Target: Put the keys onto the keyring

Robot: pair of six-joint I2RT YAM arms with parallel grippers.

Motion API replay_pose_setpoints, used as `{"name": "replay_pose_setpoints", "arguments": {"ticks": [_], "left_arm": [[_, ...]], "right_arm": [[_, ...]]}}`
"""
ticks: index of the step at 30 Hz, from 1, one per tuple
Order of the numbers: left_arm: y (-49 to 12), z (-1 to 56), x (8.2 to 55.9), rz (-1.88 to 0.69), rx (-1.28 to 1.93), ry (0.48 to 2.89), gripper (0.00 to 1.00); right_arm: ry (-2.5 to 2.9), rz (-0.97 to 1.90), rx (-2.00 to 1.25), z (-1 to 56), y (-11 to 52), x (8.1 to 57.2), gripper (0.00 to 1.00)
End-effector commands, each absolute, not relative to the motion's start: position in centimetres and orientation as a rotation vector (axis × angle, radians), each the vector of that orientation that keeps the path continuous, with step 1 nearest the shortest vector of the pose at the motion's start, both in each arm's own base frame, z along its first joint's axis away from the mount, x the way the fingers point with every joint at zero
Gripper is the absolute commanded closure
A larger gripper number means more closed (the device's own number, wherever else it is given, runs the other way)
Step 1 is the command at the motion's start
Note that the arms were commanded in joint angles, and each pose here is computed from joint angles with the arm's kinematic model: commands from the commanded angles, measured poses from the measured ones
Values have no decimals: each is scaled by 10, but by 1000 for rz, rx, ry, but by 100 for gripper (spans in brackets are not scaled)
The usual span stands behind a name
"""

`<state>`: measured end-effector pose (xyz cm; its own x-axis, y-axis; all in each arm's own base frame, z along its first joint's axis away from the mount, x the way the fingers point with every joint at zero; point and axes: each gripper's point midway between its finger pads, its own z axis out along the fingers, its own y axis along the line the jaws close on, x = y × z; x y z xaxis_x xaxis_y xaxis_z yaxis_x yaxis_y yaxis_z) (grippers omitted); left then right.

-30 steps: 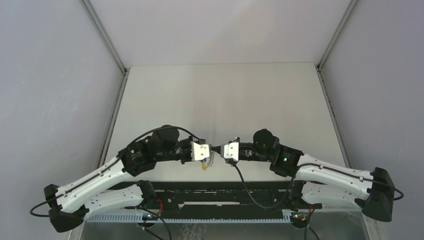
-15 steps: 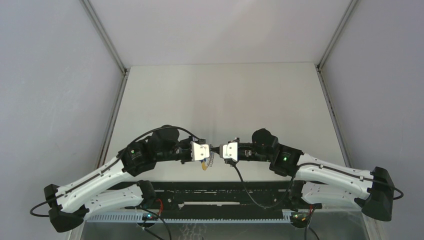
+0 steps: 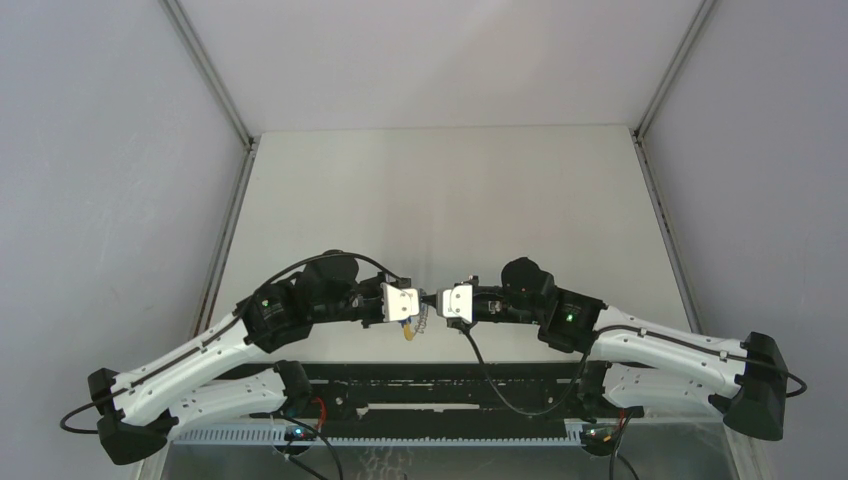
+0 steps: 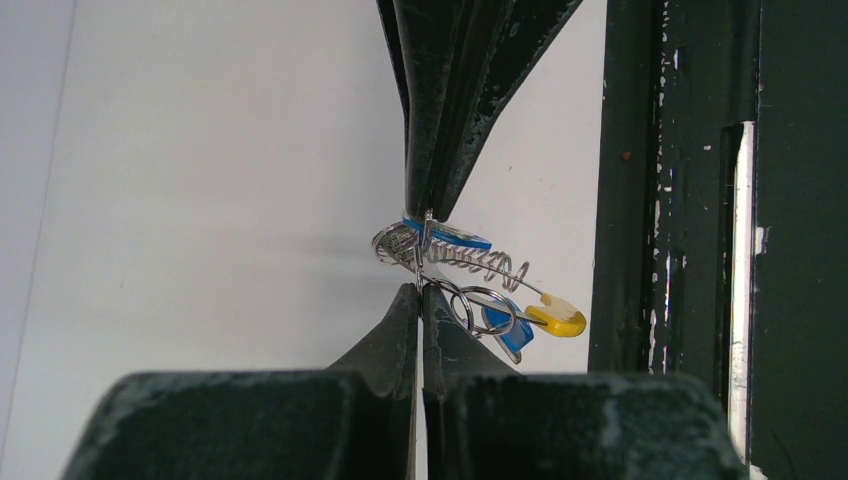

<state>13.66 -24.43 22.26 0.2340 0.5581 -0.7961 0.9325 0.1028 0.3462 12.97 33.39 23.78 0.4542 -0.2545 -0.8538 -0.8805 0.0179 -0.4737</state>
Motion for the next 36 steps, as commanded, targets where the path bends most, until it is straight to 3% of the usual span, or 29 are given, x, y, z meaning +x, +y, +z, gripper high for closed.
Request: {"name": "replay_pose_setpoints", "arguments": {"ticks": [1,36], "left_arm": [[-248,224,137,-511,1566,1408,100],[-248,223,139,-500,1560,1420,100]], "right_arm": [[1003,640,-1468,265,340,134,100],[997,610,-1441,274,337,133,100]]}}
